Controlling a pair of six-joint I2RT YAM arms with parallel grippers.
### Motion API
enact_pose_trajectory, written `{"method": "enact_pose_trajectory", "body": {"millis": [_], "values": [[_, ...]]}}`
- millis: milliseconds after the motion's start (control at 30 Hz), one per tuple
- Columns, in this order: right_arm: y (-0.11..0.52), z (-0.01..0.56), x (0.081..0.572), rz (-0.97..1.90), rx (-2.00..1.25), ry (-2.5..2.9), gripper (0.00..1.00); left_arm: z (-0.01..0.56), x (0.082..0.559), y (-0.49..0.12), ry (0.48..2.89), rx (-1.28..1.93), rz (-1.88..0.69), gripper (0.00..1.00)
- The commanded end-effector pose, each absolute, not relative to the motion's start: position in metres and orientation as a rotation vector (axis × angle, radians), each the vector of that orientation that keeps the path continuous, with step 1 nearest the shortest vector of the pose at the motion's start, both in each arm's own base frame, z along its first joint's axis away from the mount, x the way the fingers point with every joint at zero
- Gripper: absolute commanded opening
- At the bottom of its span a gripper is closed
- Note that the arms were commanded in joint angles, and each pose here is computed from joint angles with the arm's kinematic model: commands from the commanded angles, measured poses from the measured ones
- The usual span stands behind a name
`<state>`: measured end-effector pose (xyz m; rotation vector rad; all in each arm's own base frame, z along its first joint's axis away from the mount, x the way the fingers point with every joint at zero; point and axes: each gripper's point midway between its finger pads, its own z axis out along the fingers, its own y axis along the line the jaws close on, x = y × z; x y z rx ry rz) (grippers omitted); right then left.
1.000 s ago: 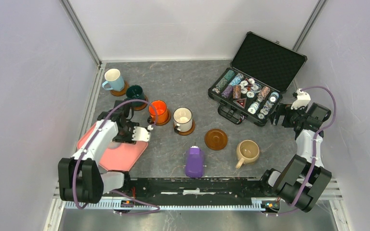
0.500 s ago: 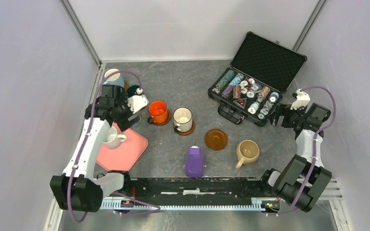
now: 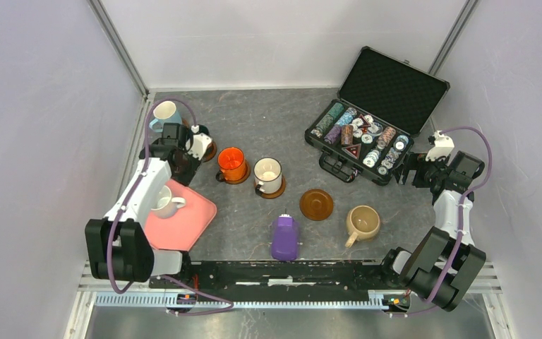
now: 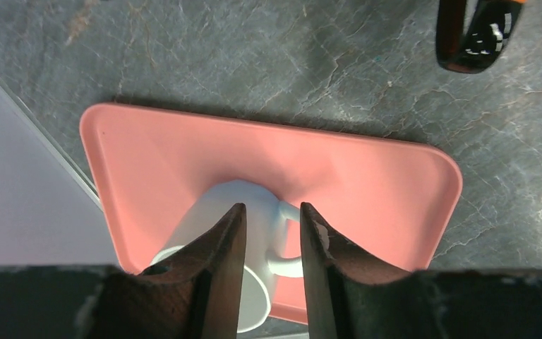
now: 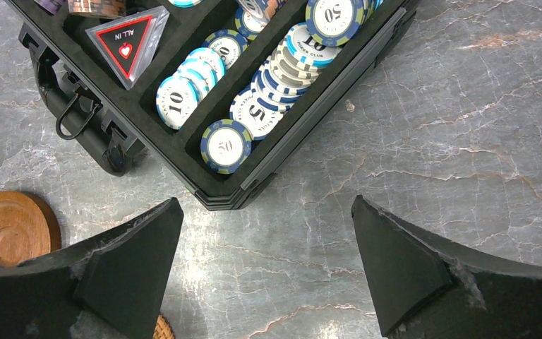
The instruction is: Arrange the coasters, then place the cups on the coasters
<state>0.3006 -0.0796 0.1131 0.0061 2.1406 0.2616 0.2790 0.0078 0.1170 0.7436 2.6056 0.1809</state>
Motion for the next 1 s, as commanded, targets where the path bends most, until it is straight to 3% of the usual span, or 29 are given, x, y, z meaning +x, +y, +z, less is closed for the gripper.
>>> {"method": "enact_pose_trajectory", "body": {"millis": [0, 300, 600, 833, 900, 967], "values": [[-0.081, 0.117, 0.302, 0.253, -0.021, 2.123, 0.98, 0.105, 0.282, 0.015, 2.642, 0.623, 0.228, 0.39], [-0.08, 0.116, 0.302, 0.263, -0.019, 2.127, 0.98, 0.081, 0.247, 0.03, 2.72, 0.846, 0.301, 0.31], [-0.079, 0.116, 0.303, 0.276, -0.019, 2.128, 0.98, 0.087, 0.231, 0.06, 2.627, 1.019, 0.529, 0.31], [-0.077, 0.117, 0.303, 0.287, -0.025, 2.124, 0.98, 0.099, 0.231, 0.083, 2.552, 1.014, 0.689, 0.44], [-0.077, 0.118, 0.303, 0.292, -0.026, 2.122, 0.98, 0.109, 0.232, 0.082, 2.537, 0.95, 0.673, 0.54], [-0.076, 0.118, 0.303, 0.295, -0.028, 2.12, 0.98, 0.12, 0.23, 0.075, 2.534, 0.869, 0.613, 0.71]]}}
